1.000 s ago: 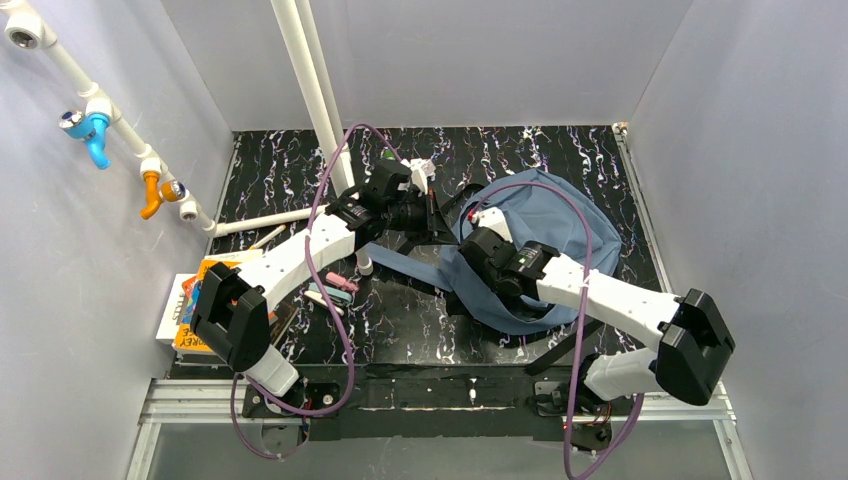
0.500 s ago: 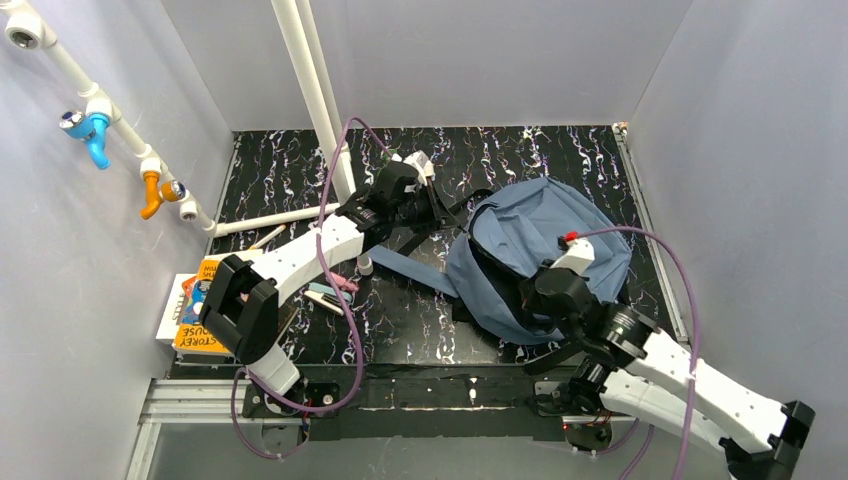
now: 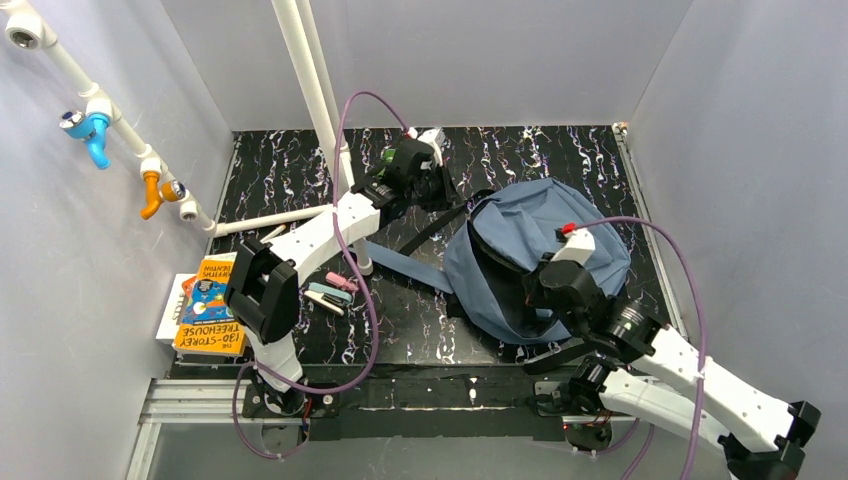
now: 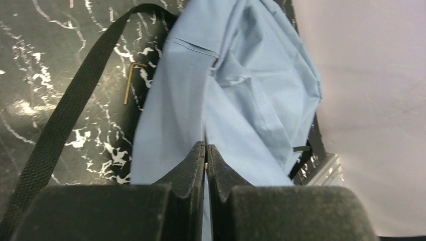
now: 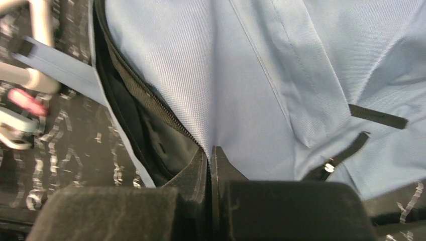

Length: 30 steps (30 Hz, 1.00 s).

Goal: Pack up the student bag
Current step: Unzip the student bag at the center of the board.

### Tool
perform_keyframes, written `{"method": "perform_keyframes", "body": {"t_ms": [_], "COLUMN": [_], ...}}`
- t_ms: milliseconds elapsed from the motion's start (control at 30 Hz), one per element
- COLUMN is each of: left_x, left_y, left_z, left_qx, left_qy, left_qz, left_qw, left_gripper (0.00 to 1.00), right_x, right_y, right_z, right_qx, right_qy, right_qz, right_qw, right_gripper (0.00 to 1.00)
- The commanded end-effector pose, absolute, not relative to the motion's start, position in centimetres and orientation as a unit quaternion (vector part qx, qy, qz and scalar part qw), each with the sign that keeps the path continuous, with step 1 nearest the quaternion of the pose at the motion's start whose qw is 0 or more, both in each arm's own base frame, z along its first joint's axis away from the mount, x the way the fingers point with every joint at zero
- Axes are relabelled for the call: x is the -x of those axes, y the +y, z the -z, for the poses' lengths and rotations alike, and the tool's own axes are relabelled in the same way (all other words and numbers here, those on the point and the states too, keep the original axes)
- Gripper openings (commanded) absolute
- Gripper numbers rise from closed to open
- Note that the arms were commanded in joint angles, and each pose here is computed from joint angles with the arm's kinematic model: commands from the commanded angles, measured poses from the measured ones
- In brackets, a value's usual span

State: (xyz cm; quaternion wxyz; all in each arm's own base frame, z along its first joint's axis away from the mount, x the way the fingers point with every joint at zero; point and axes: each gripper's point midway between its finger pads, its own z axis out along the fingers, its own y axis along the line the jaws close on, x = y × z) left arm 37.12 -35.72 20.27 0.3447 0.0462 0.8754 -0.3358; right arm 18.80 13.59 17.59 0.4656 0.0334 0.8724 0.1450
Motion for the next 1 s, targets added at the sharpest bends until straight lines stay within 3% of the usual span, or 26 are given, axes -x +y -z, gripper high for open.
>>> {"method": "perform_keyframes", "body": {"t_ms": [0,33,100,267,433,667,867,933,967], "left_x": [-36.5,-35.8,-34.3,-31.1,-29.4,-28.1,-27.3,-27.2,-27.2], "left_y": [-36.9,-37.0,-36.8,-36.8,-36.7,-36.1,-35.7,-35.7,-35.6], "left_z": [-24.4,-24.7,-24.6,-24.4,-25.0,-25.1,-25.7,-25.9,-26.0], "left_qx": [-0.072,-0.066,-0.051,-0.031,-0.030,-0.034,-0.034,-0.035,-0.035], "left_qy": [0.849,0.847,0.848,0.839,0.832,0.832,0.829,0.828,0.828], "left_qz": [0.400,0.414,0.432,0.481,0.499,0.504,0.508,0.508,0.507], "left_qw": [0.338,0.328,0.303,0.254,0.239,0.231,0.233,0.236,0.237], "left_gripper": [0.00,0.00,0.00,0.00,0.00,0.00,0.00,0.00,0.00], "right_x": [-20.5,-20.9,-21.6,-22.9,-23.7,-24.9,-27.4,-28.0,-28.1], "right_y": [15.1,15.1,15.2,14.7,16.9,20.4,21.5,21.6,21.8], "right_z": [-18.1,-17.7,-17.2,-16.5,-15.4,-16.7,-19.5,-19.4,-19.3], "right_qx": [0.021,0.028,0.042,0.058,0.115,0.174,0.155,0.147,0.148], "right_qy": [0.889,0.892,0.896,0.896,0.888,0.853,0.824,0.826,0.827], "right_qz": [-0.087,-0.068,-0.036,0.036,0.015,-0.024,-0.010,0.006,0.008], "right_qw": [0.450,0.447,0.441,0.438,0.445,0.492,0.546,0.544,0.542], "right_gripper": [0.01,0.03,0.18,0.36,0.59,0.80,0.80,0.72,0.62]}}
